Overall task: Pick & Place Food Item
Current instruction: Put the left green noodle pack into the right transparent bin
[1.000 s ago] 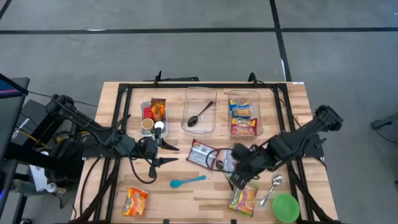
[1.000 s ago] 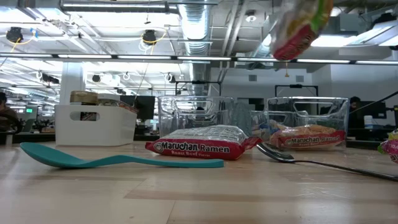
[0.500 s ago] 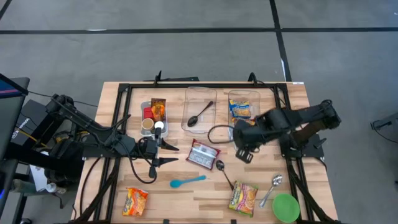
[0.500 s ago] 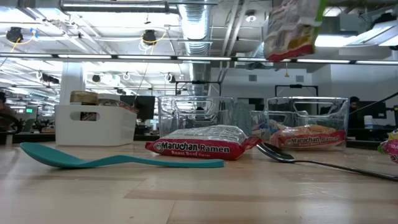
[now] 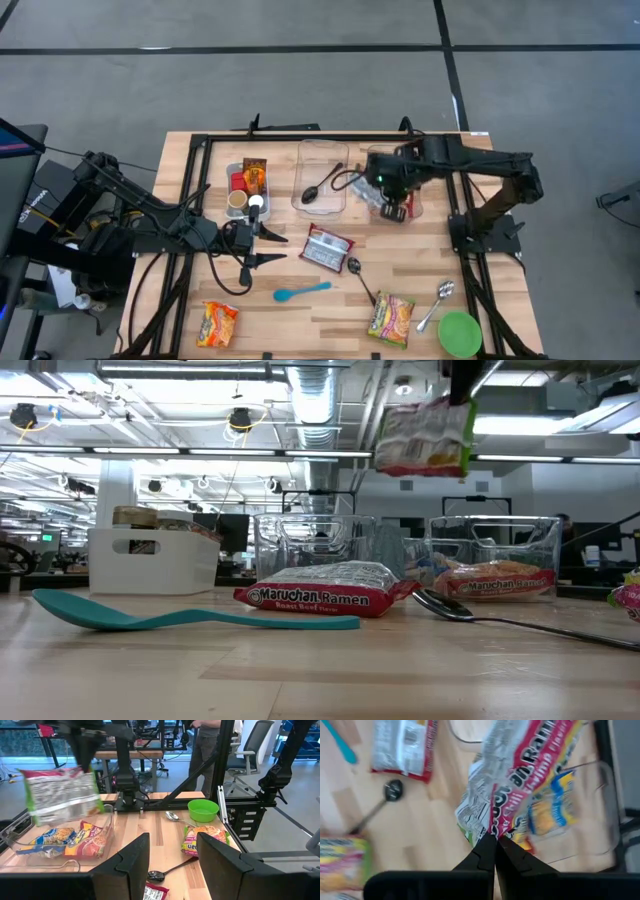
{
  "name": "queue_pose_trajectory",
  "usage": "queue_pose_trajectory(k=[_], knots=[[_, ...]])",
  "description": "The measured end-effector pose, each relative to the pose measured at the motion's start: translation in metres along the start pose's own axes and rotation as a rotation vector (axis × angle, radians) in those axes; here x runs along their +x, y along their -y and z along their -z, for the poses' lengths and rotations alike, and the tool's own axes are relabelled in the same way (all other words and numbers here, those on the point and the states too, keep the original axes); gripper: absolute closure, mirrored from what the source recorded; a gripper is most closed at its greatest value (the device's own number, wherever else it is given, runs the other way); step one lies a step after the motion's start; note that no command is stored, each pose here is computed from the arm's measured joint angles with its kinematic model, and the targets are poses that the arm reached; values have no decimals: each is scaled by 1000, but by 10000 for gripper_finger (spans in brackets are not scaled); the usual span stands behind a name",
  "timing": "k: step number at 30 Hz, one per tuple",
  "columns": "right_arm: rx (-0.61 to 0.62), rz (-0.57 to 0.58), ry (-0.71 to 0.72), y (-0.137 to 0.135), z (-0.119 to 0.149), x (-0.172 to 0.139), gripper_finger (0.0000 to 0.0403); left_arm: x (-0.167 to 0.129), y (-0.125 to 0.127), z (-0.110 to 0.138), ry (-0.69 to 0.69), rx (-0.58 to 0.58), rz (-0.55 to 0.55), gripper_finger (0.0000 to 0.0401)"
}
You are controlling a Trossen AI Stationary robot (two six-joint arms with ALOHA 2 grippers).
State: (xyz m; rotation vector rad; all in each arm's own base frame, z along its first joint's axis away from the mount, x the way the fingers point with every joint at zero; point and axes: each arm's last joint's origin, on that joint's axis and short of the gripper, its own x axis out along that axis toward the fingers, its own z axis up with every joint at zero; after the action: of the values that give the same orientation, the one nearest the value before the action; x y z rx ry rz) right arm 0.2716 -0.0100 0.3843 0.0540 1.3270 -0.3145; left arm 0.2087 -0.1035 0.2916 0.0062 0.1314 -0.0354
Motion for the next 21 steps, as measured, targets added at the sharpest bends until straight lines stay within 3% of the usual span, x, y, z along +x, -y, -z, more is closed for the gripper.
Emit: queue_pose_trajectory(k=[8, 16, 21], knots=[[-166, 150, -53, 65, -4, 10, 403, 3, -7, 0, 0, -5, -33, 242], [-156, 150, -129, 140, 10, 17, 403, 8, -20, -1, 0, -12, -91, 242], [-162, 118, -143, 167, 21, 19, 403, 10, -27, -1, 0, -17, -125, 242]])
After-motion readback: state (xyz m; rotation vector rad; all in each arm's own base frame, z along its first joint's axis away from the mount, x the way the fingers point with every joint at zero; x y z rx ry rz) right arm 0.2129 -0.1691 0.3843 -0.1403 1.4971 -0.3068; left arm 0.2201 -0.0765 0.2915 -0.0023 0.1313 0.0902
